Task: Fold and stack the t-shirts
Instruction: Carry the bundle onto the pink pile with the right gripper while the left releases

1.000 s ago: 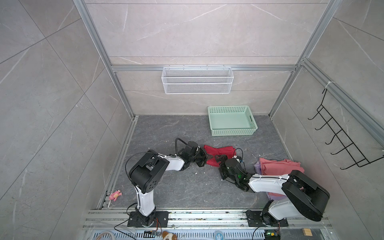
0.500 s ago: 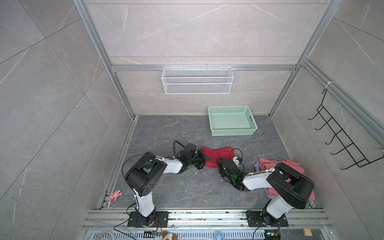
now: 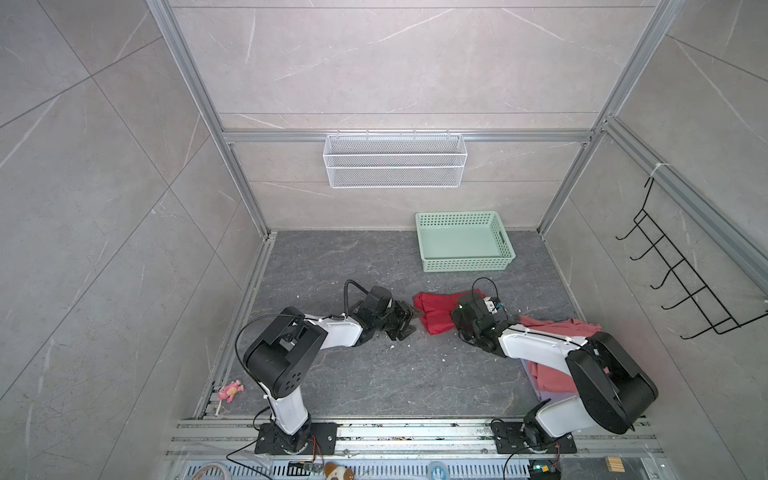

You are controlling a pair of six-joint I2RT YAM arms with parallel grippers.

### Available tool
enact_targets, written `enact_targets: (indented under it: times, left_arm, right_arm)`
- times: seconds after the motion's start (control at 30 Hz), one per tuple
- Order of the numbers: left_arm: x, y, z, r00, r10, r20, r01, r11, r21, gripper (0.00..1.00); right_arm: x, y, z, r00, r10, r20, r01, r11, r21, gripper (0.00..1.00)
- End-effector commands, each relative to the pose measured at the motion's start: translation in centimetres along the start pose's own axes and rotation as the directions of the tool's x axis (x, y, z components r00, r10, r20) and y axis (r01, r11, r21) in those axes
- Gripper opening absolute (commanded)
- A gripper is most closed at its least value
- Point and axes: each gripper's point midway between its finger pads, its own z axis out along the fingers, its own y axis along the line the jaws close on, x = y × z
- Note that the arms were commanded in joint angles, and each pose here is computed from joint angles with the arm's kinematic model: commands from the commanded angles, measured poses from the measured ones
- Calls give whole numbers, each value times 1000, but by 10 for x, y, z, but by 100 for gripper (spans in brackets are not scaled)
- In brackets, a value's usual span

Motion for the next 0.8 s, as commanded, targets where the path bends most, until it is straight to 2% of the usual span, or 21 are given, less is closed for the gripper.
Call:
enact_targets:
  times: [0.0,0.2,0.53,0.77]
  left_arm:
    - [-4,-3,-17,996,84,29,-84,996,-21,65]
    - [-15,-6,-27,989,128,71,-126,991,-41,66]
    - [-37,-5,-48,973,187,134,-176,980,-90,67]
    - [-47,-9,-46,969,200,145,-187,977,-100,67]
  right_arm:
    - [-20,-12,-20,983,-180,-22,181,977,110,0]
    - [-72,-17,-33,963,-268,-22,268,948,171,0]
    - [-161,-31,-50,974,-220,-44,225,962,154,0]
    - [-224,-27,-73,968,-250,-4,248,958,142,0]
